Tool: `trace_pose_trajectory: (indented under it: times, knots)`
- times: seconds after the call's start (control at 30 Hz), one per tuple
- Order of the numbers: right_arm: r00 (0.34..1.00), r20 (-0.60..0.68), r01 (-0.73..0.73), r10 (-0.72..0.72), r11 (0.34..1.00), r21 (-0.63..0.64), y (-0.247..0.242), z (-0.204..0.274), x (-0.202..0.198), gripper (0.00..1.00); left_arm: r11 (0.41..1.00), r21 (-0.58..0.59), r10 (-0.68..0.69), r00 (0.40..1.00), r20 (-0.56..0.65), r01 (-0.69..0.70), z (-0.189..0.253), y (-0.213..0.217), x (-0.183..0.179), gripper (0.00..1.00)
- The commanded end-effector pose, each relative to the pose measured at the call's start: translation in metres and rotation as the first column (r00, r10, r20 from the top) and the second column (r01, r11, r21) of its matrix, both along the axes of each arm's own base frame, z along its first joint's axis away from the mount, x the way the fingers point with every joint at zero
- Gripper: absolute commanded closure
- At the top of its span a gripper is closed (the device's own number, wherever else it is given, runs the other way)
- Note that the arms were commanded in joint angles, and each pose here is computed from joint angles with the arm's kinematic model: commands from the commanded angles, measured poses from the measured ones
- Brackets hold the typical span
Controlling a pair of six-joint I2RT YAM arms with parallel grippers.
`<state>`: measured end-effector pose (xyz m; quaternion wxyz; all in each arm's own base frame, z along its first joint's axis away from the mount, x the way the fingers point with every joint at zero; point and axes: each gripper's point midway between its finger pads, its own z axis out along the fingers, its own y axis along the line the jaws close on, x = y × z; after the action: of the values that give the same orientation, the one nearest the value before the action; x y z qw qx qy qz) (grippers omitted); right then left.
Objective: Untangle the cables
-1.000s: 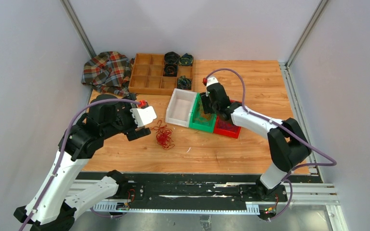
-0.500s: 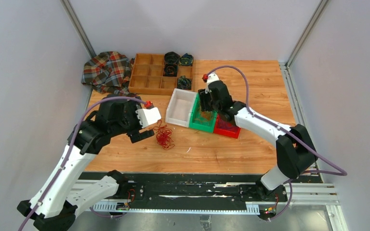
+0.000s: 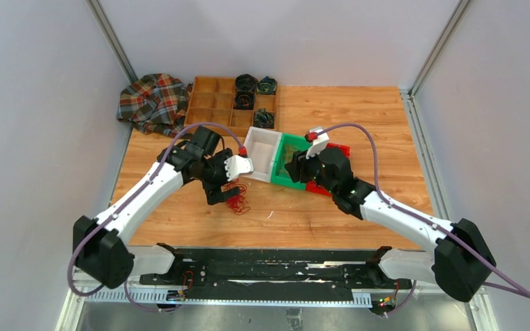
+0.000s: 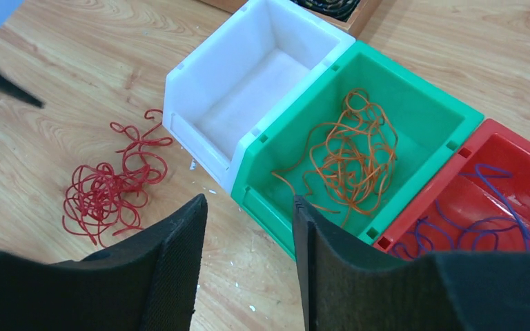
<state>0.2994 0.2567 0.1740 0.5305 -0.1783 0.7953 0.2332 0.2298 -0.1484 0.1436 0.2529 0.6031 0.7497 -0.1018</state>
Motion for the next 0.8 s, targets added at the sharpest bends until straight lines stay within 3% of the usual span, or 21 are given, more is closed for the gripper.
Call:
trace_pose_trajectory:
  times: [0.0, 0.13, 0.27, 0.53, 0.6, 0.77]
  knots:
    - [0.999, 0.035, 0.003, -0.005, 0.998, 0.064, -0.004, 0.016, -0.012, 0.55, 0.985, -0.108, -0.135, 0.991, 0.000, 0.134, -0.005, -0.014, 0.026, 0.03]
    - [1.000, 0.020, 0.004, -0.006, 0.997, 0.073, -0.006, 0.011, -0.022, 0.71, 0.956, -0.088, -0.282, 0.959, -0.028, 0.279, -0.022, -0.014, 0.032, 0.03]
    - [1.000, 0.006, -0.019, 0.018, 0.997, 0.081, 0.002, 0.009, -0.027, 0.74, 0.934, -0.095, -0.351, 0.934, -0.072, 0.344, -0.037, -0.022, 0.041, 0.04]
    - [0.998, -0.017, -0.062, 0.063, 0.995, 0.083, 0.021, 0.008, -0.030, 0.87, 0.903, -0.136, -0.421, 0.903, -0.087, 0.408, -0.052, -0.036, 0.055, 0.17]
    - [0.998, -0.018, -0.062, 0.063, 0.995, 0.078, 0.022, 0.008, -0.030, 0.90, 0.899, -0.128, -0.432, 0.896, -0.100, 0.419, -0.059, -0.035, 0.054, 0.26]
    - [0.998, -0.009, -0.066, 0.067, 0.994, 0.089, 0.025, 0.011, -0.029, 0.95, 0.906, -0.128, -0.420, 0.899, -0.129, 0.405, -0.065, -0.031, 0.047, 0.60]
